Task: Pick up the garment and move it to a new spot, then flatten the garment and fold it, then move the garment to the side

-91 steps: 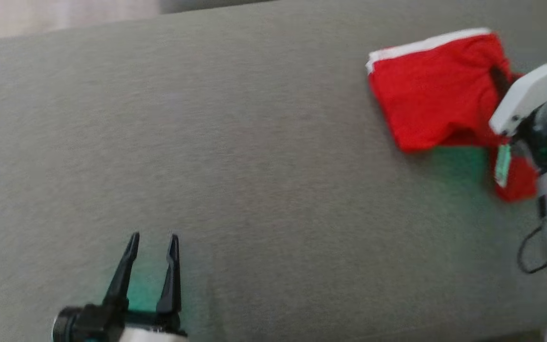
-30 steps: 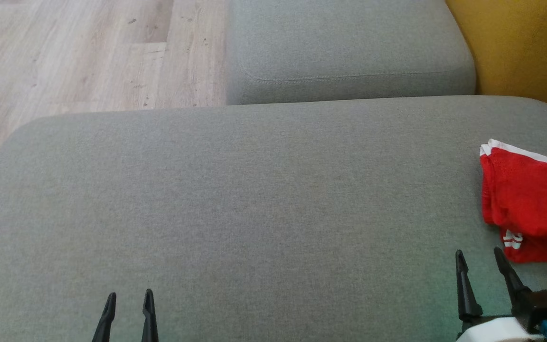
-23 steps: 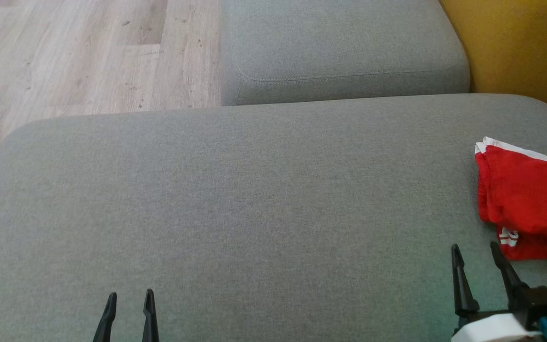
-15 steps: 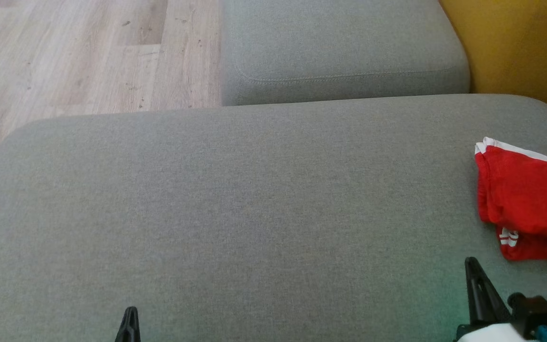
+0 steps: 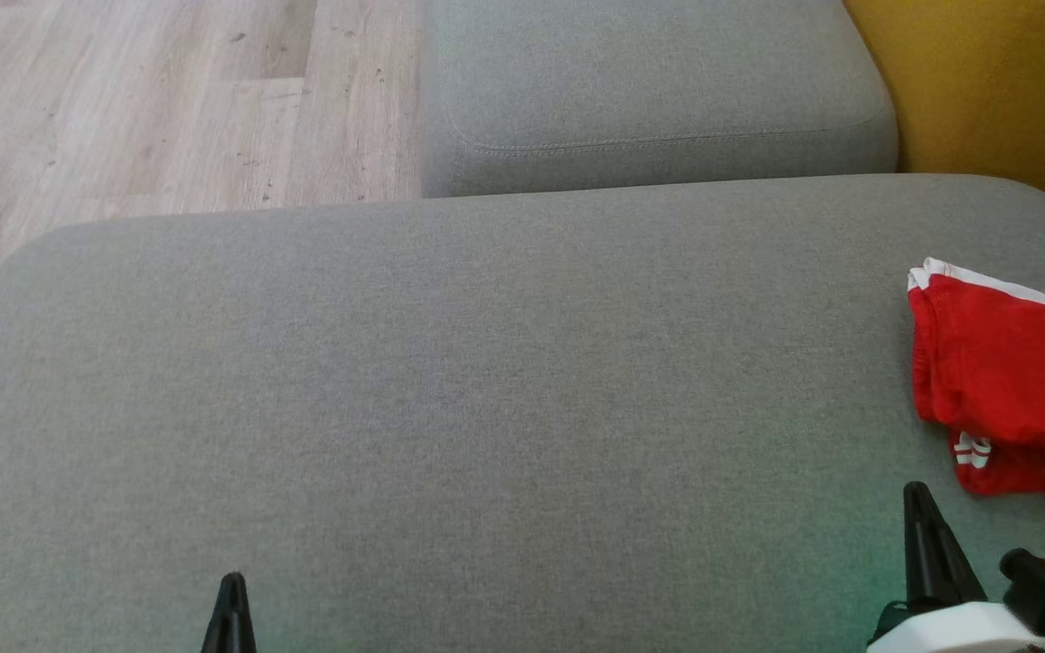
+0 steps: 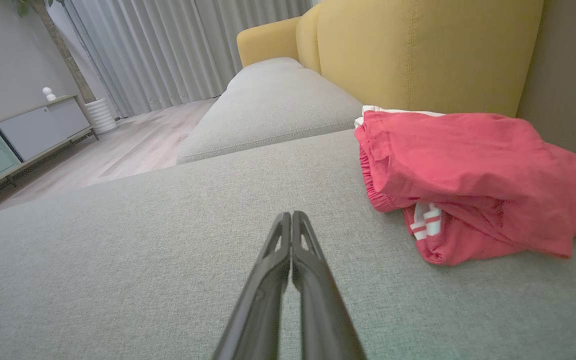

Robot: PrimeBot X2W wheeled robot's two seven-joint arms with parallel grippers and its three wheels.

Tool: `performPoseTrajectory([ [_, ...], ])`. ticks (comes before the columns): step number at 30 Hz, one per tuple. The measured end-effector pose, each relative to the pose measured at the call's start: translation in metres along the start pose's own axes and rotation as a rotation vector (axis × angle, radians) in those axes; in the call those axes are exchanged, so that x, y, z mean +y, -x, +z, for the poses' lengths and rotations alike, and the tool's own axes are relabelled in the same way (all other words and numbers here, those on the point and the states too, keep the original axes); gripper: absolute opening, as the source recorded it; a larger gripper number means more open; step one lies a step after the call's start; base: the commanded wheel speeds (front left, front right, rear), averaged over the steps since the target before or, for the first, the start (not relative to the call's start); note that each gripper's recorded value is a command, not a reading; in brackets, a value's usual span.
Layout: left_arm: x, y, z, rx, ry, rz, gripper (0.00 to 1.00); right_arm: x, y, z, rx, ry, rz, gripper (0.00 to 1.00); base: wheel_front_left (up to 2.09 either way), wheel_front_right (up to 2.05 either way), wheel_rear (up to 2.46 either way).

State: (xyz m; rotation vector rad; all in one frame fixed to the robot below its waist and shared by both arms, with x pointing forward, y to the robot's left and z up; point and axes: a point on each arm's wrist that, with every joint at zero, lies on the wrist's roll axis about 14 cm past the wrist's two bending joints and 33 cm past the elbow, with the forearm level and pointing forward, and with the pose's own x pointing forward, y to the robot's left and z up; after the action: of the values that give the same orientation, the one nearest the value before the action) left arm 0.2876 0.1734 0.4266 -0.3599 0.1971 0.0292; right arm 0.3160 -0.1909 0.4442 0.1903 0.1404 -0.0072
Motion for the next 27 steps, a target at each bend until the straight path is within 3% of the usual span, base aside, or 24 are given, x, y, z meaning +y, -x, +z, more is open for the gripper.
performPoseTrajectory([
  [27,0.006,-0.017,0.008,0.01,0.286,0.034,0.0,-0.008,-0.013,0.008,-0.006,-0.331,-0.051,0.0,0.0,0.0,0.0],
])
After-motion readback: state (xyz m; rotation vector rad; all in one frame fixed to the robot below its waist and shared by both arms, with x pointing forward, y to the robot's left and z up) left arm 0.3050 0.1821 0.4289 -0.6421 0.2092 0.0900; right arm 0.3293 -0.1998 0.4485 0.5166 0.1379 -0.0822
